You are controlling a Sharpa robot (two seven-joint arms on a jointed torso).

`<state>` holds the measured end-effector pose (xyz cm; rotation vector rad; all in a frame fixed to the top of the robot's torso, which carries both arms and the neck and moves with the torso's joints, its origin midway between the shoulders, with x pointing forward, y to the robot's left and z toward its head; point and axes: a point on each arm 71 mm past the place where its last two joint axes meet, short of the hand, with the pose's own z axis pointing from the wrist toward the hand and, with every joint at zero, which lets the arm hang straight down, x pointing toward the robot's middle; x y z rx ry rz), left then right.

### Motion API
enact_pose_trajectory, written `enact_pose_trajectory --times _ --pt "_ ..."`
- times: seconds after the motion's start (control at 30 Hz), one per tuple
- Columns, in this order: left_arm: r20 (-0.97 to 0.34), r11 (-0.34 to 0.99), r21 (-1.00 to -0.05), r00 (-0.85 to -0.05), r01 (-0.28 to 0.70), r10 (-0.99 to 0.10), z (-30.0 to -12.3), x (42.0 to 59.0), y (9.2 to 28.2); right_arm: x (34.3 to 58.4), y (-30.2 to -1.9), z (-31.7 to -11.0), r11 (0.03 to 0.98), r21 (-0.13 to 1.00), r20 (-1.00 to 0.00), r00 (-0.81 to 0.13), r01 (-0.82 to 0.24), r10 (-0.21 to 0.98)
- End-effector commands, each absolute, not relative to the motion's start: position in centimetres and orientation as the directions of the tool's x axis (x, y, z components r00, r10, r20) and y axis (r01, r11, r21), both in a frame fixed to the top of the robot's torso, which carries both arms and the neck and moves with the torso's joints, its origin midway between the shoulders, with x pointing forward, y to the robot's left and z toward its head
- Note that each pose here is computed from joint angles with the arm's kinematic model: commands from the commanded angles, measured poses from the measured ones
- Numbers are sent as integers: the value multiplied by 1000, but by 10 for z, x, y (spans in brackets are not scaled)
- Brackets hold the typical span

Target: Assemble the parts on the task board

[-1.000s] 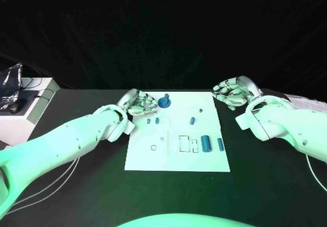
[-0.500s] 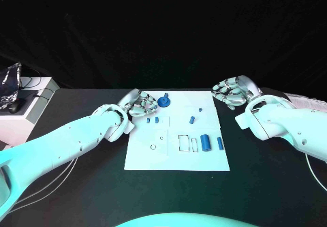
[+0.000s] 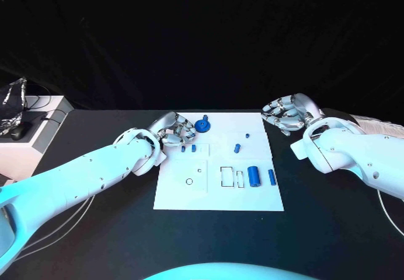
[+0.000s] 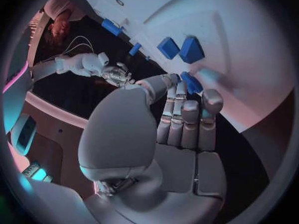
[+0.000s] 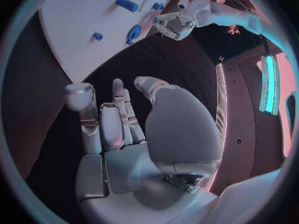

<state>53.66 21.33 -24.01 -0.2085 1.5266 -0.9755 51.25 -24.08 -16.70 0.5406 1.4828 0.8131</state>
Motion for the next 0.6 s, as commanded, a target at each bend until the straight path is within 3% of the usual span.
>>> enact_pose_trajectory --times 0.03,0.6 --pt "-762 656 -639 -221 401 -608 -240 537 212 512 -239 -167 635 757 -651 -99 -157 752" --pt "-769 677 -635 -221 373 -600 -243 539 214 512 -239 -167 635 757 -651 -99 -157 752"
